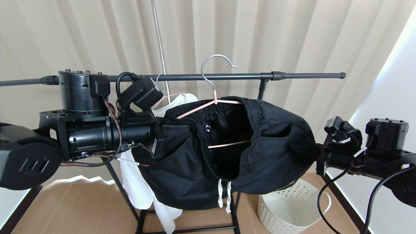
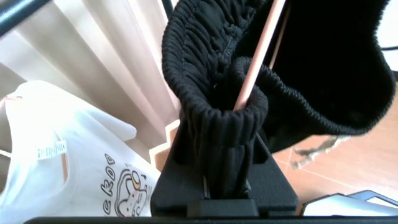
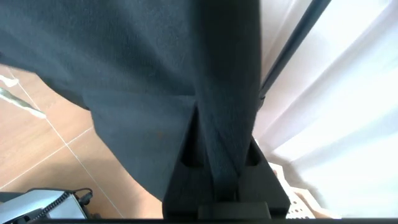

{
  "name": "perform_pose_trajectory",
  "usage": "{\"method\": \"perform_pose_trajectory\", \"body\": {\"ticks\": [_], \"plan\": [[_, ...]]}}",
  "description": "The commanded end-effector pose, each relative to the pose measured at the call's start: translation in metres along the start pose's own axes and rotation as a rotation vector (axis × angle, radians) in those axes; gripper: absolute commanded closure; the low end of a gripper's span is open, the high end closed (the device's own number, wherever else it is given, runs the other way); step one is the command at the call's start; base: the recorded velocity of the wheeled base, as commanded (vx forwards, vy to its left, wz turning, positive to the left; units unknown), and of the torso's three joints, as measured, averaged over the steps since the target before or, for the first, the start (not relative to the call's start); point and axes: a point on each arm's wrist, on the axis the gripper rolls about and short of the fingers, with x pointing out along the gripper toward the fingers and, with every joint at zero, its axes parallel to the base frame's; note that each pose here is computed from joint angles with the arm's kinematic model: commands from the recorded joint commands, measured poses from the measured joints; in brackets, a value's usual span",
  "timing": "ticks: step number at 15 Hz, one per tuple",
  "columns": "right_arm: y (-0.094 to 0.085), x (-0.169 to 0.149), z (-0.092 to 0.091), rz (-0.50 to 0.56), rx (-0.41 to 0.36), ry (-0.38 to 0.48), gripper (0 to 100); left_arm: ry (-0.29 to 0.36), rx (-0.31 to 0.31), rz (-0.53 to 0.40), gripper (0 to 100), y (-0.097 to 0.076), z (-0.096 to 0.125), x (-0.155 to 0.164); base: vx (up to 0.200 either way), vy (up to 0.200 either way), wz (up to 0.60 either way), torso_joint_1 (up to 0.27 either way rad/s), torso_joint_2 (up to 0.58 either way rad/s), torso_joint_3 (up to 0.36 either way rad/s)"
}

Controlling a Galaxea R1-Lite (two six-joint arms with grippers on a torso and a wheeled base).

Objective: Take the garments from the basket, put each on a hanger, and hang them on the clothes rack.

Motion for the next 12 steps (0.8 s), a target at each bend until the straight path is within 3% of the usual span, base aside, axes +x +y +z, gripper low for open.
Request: {"method": "perform_pose_trajectory", "body": {"ticks": [1, 5, 12], "plan": [[-0.003, 0.004, -0.002, 0.001, 0.009, 0.006, 100, 0.003, -0.004, 0.023, 100, -0.001, -0.002, -0.014, 0.000, 0.000, 0.00, 0.000, 0.00, 0.000], [-0.008, 0.006, -0.005, -0.008, 0.054, 0.008, 100, -0.005, -0.026, 0.049, 100, -0.003, 0.000, -0.029, 0.000, 0.000, 0.00, 0.000, 0.00, 0.000], [-0.015, 0.008, -0.008, -0.021, 0.064, 0.013, 100, -0.018, -0.028, 0.056, 100, -0.006, 0.003, -0.037, 0.000, 0.000, 0.00, 0.000, 0.00, 0.000]]}}
